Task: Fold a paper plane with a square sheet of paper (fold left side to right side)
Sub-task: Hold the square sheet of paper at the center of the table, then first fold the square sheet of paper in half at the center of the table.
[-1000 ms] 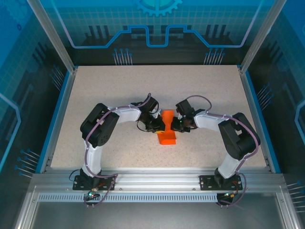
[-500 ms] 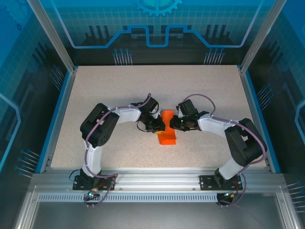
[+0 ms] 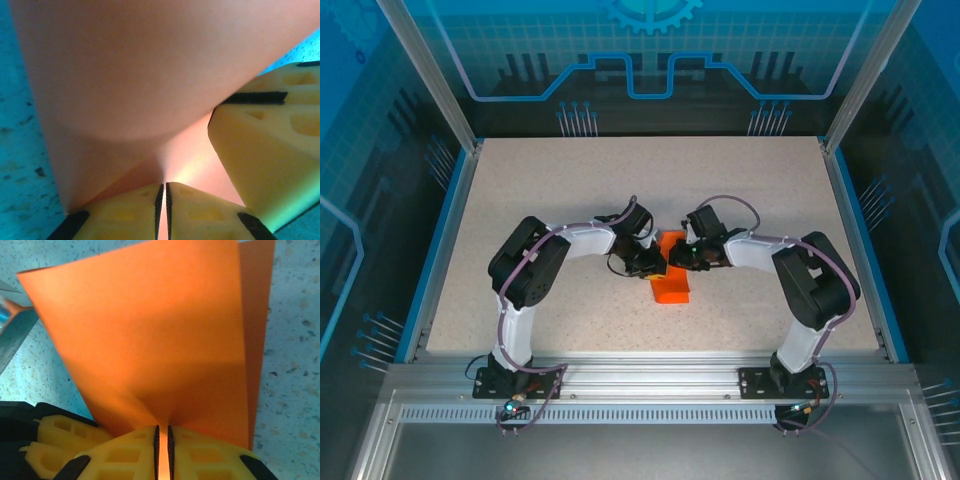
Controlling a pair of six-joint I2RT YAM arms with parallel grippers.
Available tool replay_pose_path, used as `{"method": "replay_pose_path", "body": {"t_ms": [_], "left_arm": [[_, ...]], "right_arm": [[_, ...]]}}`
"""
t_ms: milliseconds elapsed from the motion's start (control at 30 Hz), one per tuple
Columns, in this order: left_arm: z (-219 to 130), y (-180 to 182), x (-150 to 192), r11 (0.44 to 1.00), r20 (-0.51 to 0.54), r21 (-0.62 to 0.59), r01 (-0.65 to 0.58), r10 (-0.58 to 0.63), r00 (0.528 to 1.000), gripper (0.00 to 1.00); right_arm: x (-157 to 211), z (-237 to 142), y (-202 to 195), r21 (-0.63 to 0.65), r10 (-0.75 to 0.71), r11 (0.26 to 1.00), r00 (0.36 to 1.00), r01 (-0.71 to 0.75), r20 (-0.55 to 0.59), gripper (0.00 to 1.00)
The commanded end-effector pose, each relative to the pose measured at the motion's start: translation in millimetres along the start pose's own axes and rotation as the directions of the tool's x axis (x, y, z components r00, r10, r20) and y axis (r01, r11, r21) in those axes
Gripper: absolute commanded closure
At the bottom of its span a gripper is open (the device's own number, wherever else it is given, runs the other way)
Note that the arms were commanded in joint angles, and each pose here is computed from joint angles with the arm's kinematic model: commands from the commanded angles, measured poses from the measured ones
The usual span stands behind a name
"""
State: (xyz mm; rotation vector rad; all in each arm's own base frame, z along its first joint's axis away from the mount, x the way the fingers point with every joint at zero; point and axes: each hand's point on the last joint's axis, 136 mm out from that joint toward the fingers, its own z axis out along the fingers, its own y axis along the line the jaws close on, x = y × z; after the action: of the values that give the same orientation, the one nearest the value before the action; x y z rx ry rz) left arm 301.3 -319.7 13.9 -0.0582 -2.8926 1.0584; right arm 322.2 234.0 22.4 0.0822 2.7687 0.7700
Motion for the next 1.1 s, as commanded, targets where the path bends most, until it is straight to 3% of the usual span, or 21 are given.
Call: {"method": "replay_pose_path", "body": {"t_ms": [0, 333, 1067], "left_arm": [[12, 23, 21, 0.996, -0.057, -0.085, 0.032, -0.037, 0.998, 0.85], [7, 22, 33, 0.996, -0.066, -0.086, 0.004, -0.01, 0.998, 0.84], [-3, 19, 83, 0.999, -0.084, -0.029, -0.028, 0.026, 0.996, 0.82]], "right_arm": [[7, 10, -8, 0.05, 0.029, 0.998, 0.999, -0.027, -0.045, 0.85], [30, 14, -38, 0.173, 0.105, 0.981, 0.989, -0.085, -0.108, 0.86], [37, 13, -50, 0.217, 0.127, 0.971, 0.985, -0.099, -0.119, 0.87]]}}
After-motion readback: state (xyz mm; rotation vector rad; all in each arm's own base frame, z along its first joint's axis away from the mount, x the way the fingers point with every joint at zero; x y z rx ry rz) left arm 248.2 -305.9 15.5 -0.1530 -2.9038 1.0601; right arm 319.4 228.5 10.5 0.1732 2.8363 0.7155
